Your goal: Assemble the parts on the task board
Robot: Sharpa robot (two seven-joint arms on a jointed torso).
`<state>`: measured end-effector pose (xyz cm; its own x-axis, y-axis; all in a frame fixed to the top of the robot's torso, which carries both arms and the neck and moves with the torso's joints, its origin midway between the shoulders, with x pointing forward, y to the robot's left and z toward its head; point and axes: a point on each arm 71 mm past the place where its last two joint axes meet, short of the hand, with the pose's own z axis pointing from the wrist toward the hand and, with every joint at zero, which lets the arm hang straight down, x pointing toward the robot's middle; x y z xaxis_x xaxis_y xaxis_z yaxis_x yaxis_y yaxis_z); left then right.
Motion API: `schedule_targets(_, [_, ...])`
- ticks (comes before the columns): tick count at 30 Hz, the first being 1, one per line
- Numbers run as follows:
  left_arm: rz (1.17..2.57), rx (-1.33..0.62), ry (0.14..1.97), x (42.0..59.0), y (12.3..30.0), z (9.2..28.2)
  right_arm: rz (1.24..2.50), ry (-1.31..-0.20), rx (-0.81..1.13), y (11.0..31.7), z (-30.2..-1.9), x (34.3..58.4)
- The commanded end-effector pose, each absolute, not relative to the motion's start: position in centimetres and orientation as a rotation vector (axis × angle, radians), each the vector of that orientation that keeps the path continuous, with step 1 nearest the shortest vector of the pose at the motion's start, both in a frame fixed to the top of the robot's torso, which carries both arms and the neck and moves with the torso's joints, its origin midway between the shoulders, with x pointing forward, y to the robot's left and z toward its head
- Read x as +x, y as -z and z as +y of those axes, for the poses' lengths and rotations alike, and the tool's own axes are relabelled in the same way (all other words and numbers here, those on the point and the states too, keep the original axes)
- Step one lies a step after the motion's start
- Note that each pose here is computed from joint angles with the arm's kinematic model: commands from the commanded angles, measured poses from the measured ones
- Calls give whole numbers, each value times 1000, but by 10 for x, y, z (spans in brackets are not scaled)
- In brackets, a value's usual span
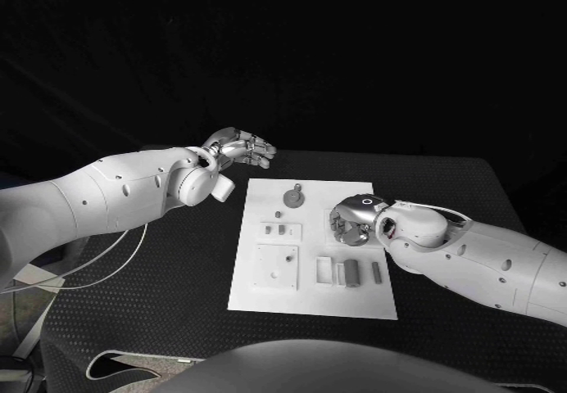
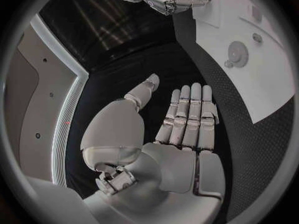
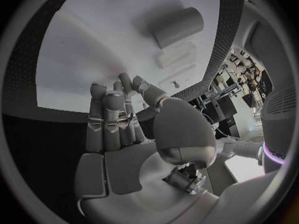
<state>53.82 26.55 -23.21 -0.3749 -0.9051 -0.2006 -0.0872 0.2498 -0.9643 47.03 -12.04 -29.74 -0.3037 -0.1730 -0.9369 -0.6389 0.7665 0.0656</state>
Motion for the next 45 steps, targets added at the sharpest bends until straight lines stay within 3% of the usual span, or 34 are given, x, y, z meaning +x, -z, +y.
schedule_targets(1, [1686,-925,1249,538,231,263,1844,-528,-641,298,-118,469])
schedule_targets(19, [1685,-926,1246,538,231,264,1714,-569,-601,287,-117,464])
schedule_targets(27, [1685,-927,1244,538,231,265,1629,-651,-553,266,-111,458])
schedule_targets(37, [1687,-925,1248,538,231,263,1652,-814,-537,254,-77,435])
schedule_targets(45, [1689,-923,1253,538,231,260,1673,-889,-590,268,-44,416])
